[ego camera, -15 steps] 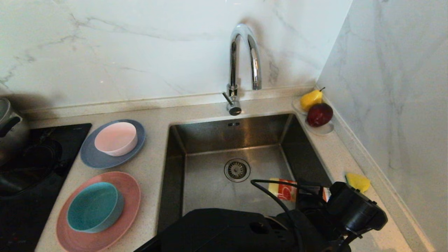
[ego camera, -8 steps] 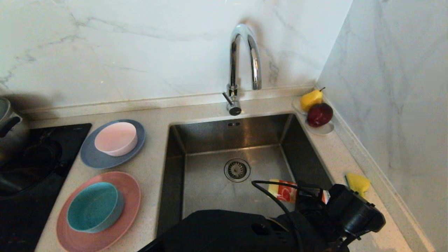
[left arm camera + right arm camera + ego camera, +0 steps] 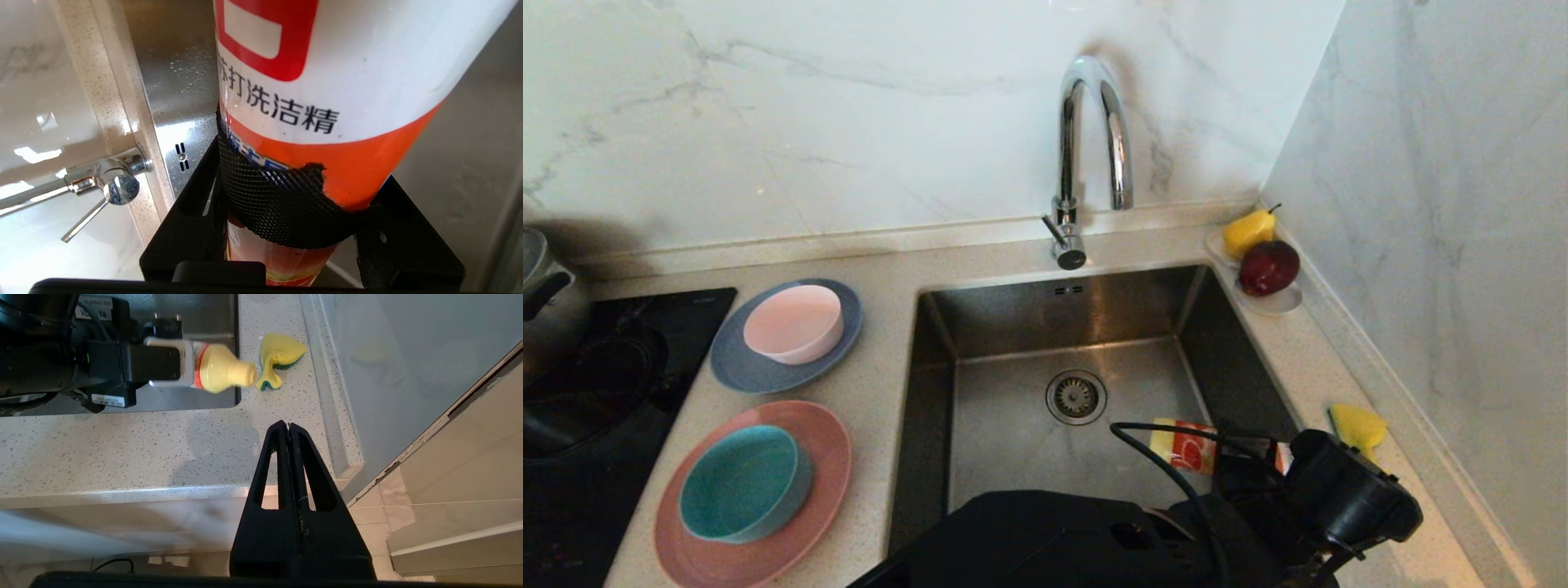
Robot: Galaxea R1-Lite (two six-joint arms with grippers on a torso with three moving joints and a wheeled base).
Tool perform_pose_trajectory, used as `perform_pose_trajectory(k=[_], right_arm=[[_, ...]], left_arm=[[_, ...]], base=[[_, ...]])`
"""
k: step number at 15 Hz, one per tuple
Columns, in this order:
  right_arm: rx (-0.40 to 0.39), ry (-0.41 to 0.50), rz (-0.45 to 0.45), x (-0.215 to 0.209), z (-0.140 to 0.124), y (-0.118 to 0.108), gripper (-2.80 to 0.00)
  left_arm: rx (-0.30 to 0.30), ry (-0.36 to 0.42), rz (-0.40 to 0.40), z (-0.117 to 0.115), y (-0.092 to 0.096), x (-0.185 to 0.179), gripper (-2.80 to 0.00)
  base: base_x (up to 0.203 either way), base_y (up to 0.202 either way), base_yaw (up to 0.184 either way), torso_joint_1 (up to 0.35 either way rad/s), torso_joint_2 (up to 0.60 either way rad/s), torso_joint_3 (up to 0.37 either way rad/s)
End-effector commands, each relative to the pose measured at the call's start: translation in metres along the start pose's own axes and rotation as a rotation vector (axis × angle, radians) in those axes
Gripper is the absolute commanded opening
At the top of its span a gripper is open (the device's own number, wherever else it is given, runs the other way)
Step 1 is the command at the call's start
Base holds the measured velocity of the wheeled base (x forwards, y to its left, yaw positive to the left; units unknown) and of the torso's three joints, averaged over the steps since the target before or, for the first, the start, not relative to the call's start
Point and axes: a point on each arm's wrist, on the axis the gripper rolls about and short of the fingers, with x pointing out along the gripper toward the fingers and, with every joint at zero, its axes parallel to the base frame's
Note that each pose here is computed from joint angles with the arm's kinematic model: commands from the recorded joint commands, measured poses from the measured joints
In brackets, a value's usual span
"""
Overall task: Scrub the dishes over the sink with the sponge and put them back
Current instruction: Squeeze it onto the sponge, then place the dish soap on the table
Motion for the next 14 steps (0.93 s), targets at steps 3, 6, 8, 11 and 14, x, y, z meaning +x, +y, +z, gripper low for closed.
perform_pose_trajectory(k=[3, 6, 8, 11, 14], right_arm=[[-0.001, -0.001, 0.000, 0.000, 0.000, 0.000, -2.80], [-0.001, -0.001, 0.000, 0.000, 0.000, 0.000, -2.80], [-0.001, 0.001, 0.000, 0.000, 0.000, 0.000, -2.80], [-0.001, 0.001, 0.000, 0.000, 0.000, 0.000, -2.80], [-0.001, 0.001, 0.000, 0.000, 0.000, 0.000, -2.80]], left_arm=[[-0.148, -0.043, 0.076, 0.004, 0.022, -0.007, -2.80], [-0.255, -0.068, 0.120, 0.001, 0.055, -0.024, -2.80], [-0.404, -0.098, 0.146, -0.003, 0.083, -0.040, -2.80], [-0.589, -0.170, 0.192, -0.015, 0.135, -0.075, -2.80], [-0.771, -0.295, 0.220, -0.034, 0.188, -0.116, -2.80]], base=[[0.000, 0.000, 0.000, 0.000, 0.00, 0.000], [0.000, 0.000, 0.000, 0.000, 0.00, 0.000], [0.000, 0.000, 0.000, 0.000, 0.00, 0.000], [0.000, 0.000, 0.000, 0.000, 0.00, 0.000], [0.000, 0.000, 0.000, 0.000, 0.00, 0.000]])
